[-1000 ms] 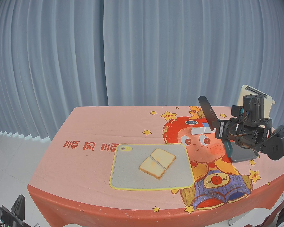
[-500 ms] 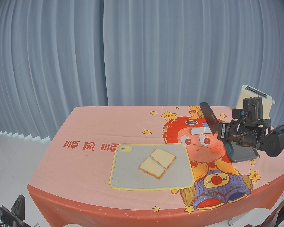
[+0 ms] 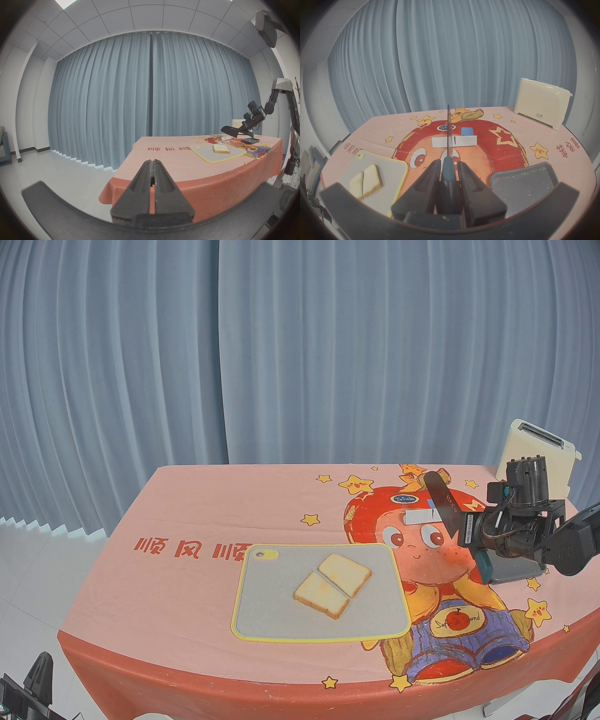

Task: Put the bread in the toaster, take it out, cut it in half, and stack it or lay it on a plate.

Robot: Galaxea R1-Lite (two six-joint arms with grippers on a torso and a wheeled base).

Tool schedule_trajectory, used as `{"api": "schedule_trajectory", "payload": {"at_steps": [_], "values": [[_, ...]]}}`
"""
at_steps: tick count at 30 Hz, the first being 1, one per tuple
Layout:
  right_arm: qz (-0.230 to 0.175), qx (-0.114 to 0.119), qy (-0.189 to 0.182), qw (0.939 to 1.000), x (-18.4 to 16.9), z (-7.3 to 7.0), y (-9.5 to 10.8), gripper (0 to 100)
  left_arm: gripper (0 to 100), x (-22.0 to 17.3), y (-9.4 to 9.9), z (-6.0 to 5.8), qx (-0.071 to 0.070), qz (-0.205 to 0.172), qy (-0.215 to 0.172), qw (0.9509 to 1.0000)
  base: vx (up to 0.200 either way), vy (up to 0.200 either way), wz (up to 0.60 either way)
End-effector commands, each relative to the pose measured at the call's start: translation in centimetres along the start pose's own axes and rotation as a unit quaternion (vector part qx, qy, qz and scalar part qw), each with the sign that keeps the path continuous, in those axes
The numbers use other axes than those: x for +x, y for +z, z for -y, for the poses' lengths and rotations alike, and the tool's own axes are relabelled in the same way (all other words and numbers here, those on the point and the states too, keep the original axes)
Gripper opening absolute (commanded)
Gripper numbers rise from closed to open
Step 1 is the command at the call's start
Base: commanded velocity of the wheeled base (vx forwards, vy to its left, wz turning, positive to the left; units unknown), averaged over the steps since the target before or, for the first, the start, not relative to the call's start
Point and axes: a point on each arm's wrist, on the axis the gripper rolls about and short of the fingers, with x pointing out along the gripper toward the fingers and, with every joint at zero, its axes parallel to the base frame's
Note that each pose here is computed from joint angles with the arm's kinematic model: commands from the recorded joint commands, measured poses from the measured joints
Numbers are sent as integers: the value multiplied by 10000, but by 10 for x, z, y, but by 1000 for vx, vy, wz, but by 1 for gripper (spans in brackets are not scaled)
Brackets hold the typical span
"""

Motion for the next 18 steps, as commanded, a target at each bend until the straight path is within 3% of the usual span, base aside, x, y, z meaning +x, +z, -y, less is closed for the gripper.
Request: {"api": "schedule_trajectory", "payload": {"at_steps": [1,18], "values": [[-90,-15,-55,9999,5,1,-4,0,0,1,-5,0,-2,-37,2,10000,0,0,0],[-231,-48,-117,9997,13,1,-10,0,0,1,-5,0,-2,-37,2,10000,0,0,0]]}}
